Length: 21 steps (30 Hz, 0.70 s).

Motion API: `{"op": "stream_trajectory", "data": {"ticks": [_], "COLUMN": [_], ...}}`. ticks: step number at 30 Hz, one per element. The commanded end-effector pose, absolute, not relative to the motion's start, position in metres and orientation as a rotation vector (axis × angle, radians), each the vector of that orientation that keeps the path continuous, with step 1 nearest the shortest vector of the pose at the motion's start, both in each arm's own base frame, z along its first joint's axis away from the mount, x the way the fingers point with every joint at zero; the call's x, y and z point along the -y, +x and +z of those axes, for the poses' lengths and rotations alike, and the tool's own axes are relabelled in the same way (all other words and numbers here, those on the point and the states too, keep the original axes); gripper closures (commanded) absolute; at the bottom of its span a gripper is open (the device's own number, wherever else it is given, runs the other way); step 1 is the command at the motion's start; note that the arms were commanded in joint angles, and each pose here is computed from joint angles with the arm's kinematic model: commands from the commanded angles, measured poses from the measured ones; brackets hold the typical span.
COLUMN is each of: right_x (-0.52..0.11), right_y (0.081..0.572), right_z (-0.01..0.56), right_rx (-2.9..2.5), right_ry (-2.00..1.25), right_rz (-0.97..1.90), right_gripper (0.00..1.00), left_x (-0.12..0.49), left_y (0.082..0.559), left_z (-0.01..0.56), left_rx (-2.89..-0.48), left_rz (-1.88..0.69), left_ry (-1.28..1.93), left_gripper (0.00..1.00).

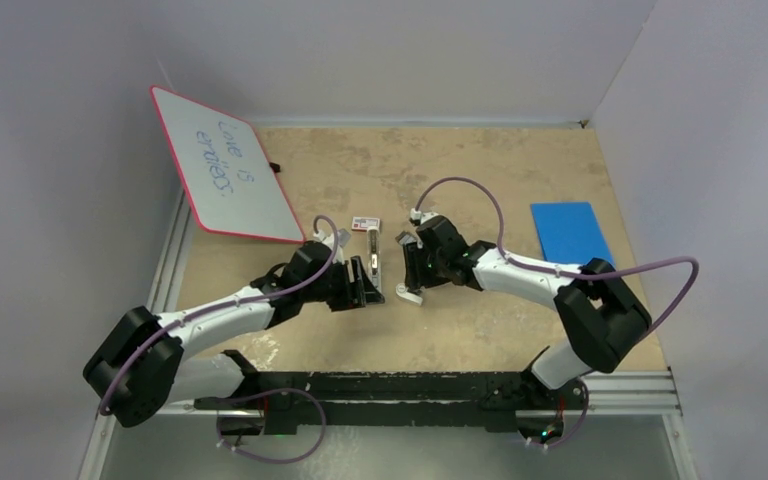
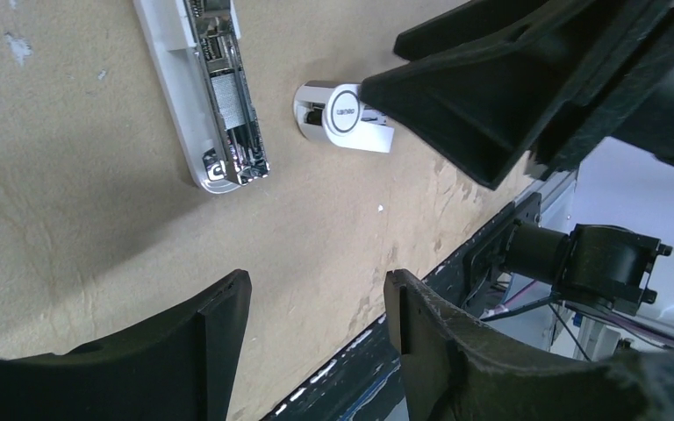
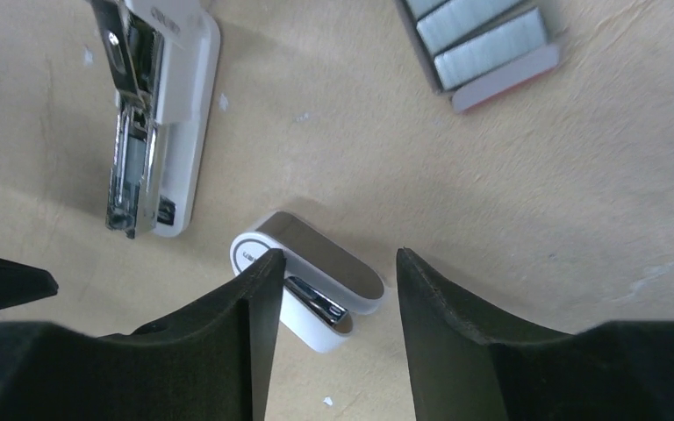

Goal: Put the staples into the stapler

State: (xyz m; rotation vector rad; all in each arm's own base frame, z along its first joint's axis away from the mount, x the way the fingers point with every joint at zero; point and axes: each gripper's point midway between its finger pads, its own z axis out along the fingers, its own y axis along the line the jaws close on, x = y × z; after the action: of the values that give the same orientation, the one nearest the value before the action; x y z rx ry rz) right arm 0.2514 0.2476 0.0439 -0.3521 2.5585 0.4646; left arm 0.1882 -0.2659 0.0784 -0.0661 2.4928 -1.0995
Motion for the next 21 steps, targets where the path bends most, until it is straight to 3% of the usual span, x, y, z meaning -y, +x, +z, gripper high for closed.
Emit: {"op": "stream_trajectory", "data": {"ticks": [1,6,21], "right_x": [-0.251,-0.261,-0.269], "right_y": [0.237,0.229,0.198], "right_z": [0.034,0.04,0.063], "right_rx": [-2.604,-2.577,-2.516], "right_ry": [-0.31,-0.277,-0.187], "right_rz": [0.538,0.667,0.942], "right_gripper": [0.47,0.43,0.53], "left_x": [0.278,0.279,0.274], "left_y": [0.197,0.196,0.195], "left_z": [0.098,0.094,0.086], "left_rx": [-2.411,-2.428,-2.464], "left_rz": [-1.171,-1.169,-1.129], "left_ry": [0.018,0.017,-0.015], "left_gripper": [0.42,0.42,0.43]}}
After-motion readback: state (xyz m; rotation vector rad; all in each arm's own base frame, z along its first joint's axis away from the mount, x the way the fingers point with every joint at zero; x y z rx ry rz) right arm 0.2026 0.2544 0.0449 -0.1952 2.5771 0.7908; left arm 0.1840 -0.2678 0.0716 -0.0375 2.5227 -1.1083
